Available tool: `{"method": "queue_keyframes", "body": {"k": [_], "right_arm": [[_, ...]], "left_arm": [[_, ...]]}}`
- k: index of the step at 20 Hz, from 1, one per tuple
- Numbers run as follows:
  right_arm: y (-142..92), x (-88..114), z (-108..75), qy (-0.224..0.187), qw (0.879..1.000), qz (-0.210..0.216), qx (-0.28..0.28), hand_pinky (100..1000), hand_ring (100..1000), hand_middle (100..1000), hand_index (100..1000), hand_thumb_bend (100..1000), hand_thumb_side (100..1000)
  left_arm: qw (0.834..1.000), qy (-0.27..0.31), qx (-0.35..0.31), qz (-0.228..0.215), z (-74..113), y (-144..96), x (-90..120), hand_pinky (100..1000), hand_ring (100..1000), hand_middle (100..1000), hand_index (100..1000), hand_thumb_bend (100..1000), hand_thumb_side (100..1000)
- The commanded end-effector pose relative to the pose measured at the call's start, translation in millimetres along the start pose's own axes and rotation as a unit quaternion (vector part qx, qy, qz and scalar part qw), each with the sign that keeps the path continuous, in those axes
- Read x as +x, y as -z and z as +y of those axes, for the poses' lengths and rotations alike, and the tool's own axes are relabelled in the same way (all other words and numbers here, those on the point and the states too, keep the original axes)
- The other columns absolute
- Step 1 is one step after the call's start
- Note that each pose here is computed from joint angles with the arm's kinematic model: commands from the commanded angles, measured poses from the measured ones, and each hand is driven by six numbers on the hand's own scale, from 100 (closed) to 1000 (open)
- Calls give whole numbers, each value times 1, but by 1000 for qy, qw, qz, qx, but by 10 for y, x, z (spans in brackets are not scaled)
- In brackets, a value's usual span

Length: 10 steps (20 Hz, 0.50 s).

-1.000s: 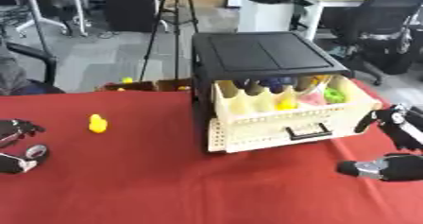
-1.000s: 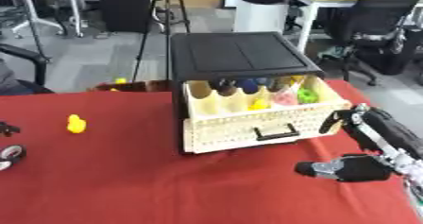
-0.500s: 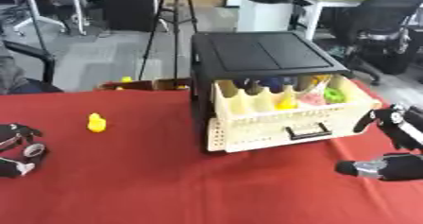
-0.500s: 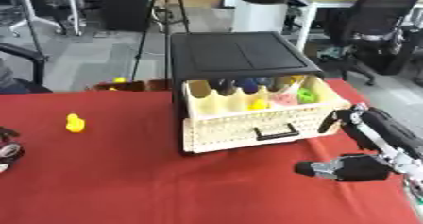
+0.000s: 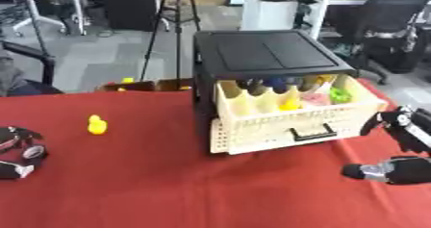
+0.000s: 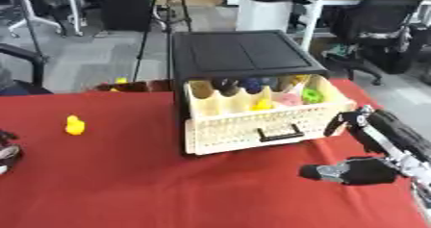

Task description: Pick up objects from table and place into drawer.

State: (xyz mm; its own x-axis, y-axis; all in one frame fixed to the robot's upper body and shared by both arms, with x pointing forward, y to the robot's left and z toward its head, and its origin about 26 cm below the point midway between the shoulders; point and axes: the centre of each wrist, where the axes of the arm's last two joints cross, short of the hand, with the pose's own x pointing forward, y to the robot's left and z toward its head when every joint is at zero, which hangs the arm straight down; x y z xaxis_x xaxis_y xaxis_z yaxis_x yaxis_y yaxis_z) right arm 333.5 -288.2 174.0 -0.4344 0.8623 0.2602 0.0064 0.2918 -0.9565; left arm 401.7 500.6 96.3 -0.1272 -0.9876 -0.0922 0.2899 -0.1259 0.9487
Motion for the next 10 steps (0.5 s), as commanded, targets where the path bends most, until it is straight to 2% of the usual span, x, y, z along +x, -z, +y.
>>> {"method": "queue_keyframes", "body": {"k": [1, 3, 7, 9, 10], "right_arm": [[4, -2, -91, -11, 1000, -4, -8, 258, 100, 100, 609, 913, 704], [3, -3, -90, -10, 1000, -4, -8, 258, 100, 100, 609, 913, 704], [4, -1, -88, -10, 1000, -5, -7, 260, 100, 100, 608, 913, 703], [3, -4, -87, -10, 1000, -5, -7, 260, 100, 100, 607, 913, 703], [2, -5, -88, -10, 1000, -4, -7, 261, 100, 100, 607, 913, 704]], "left_arm": [[1000, 6, -3, 6, 70, -37, -66, 624, 706, 732, 894, 222, 373], [1000, 8, 5, 5, 99, -34, -64, 635, 741, 754, 894, 237, 375], [1000, 13, 14, 4, 137, -27, -56, 638, 744, 761, 893, 234, 375], [1000, 14, 14, 4, 134, -26, -55, 631, 718, 733, 888, 212, 365], [1000, 12, 16, 7, 128, -26, -55, 614, 688, 699, 876, 173, 345]]}}
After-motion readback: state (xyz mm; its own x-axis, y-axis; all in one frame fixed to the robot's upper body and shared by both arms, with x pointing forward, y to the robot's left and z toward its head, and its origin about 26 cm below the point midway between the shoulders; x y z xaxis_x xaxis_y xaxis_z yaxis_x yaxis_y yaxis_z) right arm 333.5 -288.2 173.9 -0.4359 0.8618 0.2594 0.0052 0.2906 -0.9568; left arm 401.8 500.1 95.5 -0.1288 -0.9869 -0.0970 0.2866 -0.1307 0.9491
